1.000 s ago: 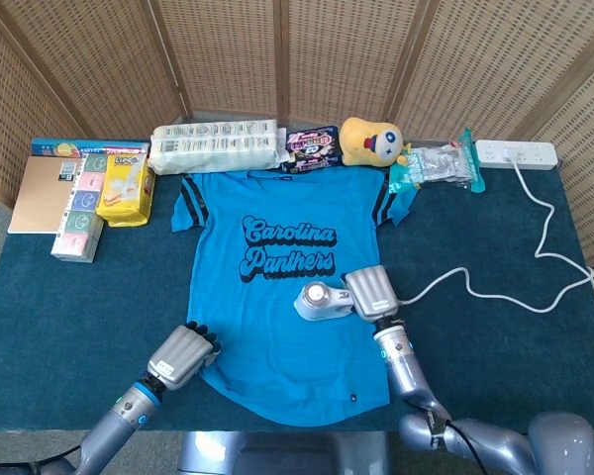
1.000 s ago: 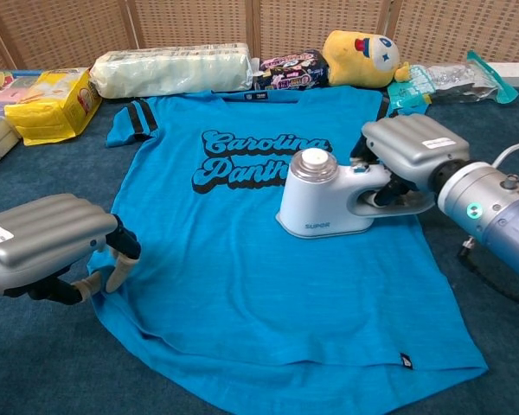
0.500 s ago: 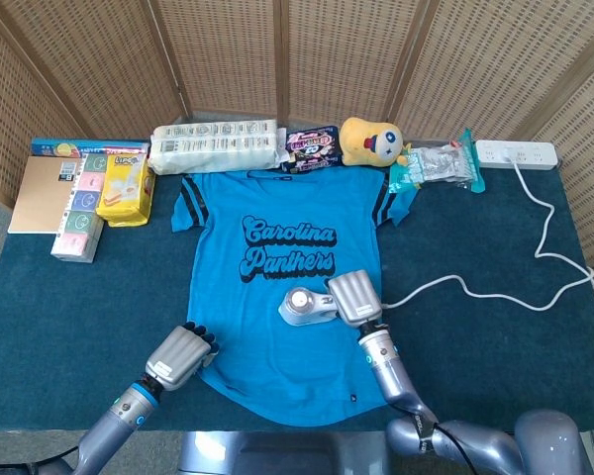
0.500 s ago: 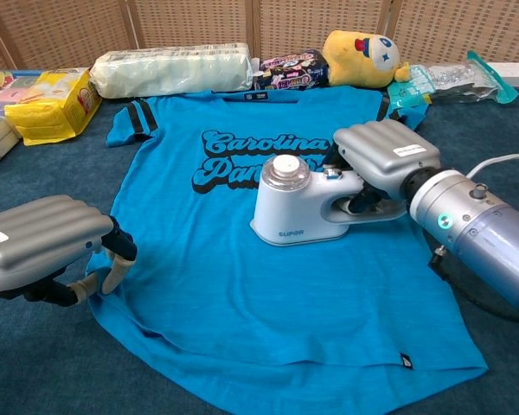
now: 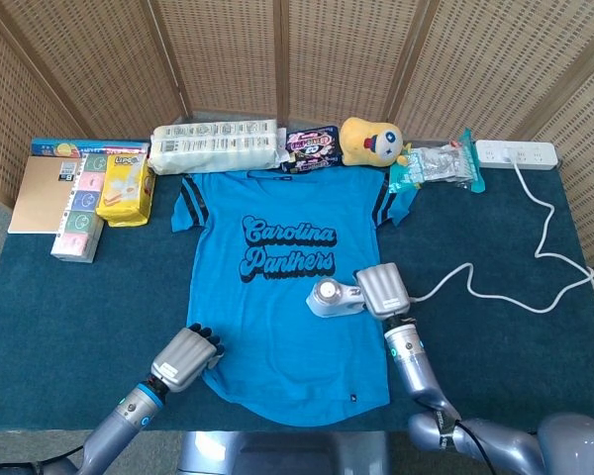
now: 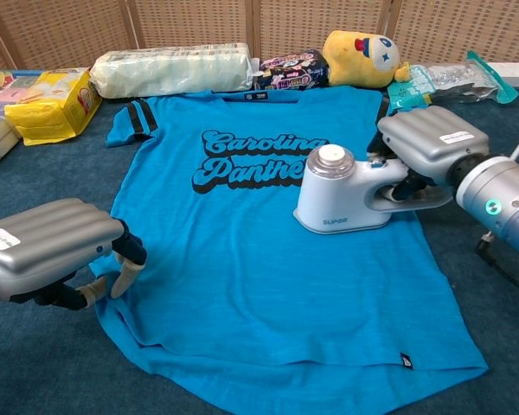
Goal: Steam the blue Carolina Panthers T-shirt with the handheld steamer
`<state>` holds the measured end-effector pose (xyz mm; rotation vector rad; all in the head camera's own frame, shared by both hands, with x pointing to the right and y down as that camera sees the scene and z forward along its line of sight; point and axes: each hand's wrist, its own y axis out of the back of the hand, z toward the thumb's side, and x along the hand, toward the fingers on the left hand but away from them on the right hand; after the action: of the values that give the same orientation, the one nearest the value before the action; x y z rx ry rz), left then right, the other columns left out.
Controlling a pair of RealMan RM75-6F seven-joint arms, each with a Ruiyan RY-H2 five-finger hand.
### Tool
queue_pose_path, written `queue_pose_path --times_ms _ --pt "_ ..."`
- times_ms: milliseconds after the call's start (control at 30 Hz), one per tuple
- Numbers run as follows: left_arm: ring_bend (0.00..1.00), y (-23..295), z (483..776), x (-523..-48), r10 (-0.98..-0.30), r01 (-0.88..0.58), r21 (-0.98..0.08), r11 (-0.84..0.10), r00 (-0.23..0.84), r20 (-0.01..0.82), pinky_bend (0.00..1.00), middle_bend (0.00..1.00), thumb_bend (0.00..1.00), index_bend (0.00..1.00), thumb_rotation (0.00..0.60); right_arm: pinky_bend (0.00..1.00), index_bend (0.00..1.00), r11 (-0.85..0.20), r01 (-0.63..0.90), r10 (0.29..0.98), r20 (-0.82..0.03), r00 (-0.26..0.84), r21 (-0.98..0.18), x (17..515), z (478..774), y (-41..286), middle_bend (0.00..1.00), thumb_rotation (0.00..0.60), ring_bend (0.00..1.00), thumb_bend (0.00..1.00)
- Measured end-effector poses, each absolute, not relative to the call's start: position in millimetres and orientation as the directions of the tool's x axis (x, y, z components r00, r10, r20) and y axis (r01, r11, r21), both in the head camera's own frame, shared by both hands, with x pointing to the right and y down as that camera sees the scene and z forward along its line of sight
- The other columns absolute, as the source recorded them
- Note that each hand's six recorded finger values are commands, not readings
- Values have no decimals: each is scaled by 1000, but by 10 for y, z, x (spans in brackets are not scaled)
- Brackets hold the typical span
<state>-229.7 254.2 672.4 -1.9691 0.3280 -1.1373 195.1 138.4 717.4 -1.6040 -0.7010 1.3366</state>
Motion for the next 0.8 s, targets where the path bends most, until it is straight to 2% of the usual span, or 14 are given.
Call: queue_pose_path --times_ms 167,800 --pt "394 2543 6721 -2302 -574 171 -758 -629 556 601 375 521 553 641 600 708 716 -433 -121 859 -450 242 -893 2011 7190 1372 733 600 757 331" --pt "395 2529 6697 -2354 -582 165 -759 -629 547 601 375 521 554 641 600 710 716 -453 -92 833 -458 311 -887 1562 7227 1482 733 600 757 330"
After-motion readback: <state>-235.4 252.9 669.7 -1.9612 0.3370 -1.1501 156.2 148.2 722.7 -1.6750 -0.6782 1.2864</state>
